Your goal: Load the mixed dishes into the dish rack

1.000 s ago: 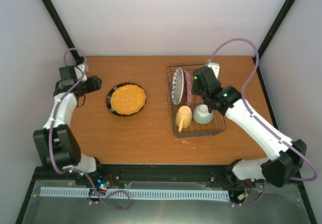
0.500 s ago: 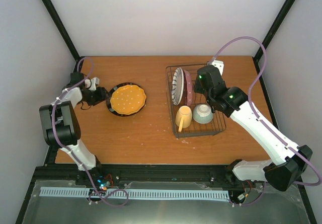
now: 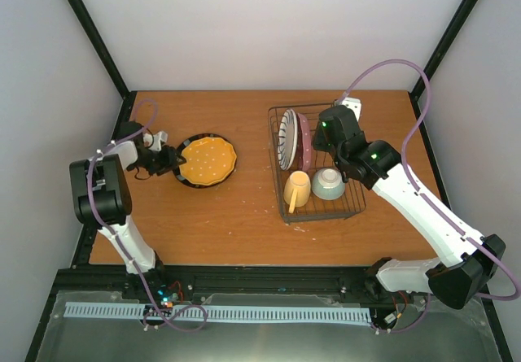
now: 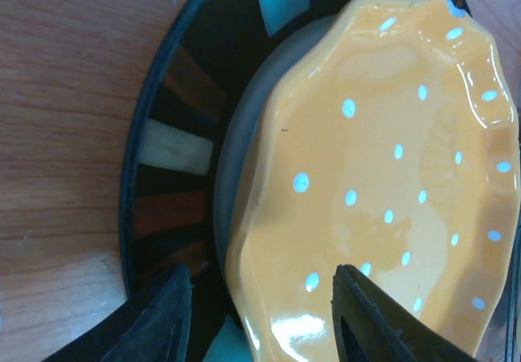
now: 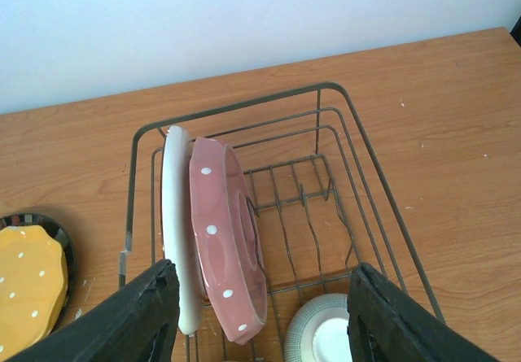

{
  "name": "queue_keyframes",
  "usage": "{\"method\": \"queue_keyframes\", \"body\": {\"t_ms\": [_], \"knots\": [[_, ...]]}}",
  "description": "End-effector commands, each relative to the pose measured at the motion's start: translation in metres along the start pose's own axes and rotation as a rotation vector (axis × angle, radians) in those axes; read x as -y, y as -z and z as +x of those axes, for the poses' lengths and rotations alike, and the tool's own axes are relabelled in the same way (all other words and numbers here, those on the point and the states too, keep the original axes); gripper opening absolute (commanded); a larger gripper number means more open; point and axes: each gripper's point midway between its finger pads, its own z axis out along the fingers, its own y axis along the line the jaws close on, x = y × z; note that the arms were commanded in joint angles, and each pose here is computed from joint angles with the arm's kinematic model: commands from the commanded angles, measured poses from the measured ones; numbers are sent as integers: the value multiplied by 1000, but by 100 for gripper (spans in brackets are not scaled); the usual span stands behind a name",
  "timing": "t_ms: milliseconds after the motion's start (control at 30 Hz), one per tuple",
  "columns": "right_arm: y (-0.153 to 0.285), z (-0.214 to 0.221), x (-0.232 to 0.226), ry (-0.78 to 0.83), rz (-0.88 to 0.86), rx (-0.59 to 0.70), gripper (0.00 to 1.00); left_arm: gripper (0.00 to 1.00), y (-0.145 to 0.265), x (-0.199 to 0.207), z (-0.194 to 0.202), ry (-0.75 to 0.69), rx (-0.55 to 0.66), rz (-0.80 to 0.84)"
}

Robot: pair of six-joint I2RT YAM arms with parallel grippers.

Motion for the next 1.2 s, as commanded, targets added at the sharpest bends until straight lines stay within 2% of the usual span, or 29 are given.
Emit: {"method": "queue_keyframes", "body": {"t_ms": [0, 100, 267, 367, 500, 733, 933, 1167], "knots": [[7, -8, 0, -13, -14, 28, 56, 48, -10, 7, 0, -44, -23, 10], [7, -8, 1, -12, -14, 29, 56, 45, -17, 14, 1, -56, -41, 26], [8, -8, 2, -10, -11, 32, 56, 33, -27, 19, 3, -68, -69, 27], [9, -9, 2, -6, -9, 34, 56, 21, -32, 20, 5, -71, -85, 26], [8, -8, 2, -4, -8, 33, 56, 1, -34, 21, 6, -74, -87, 28], [5, -7, -1, -4, -18, 27, 55, 1, -25, 30, -5, -109, -38, 38], [5, -8, -8, -11, -50, 26, 55, 1, -6, 59, -21, -173, 37, 129], [10, -11, -37, 17, -219, 30, 57, 1, 22, 96, -37, -230, 108, 236]]}}
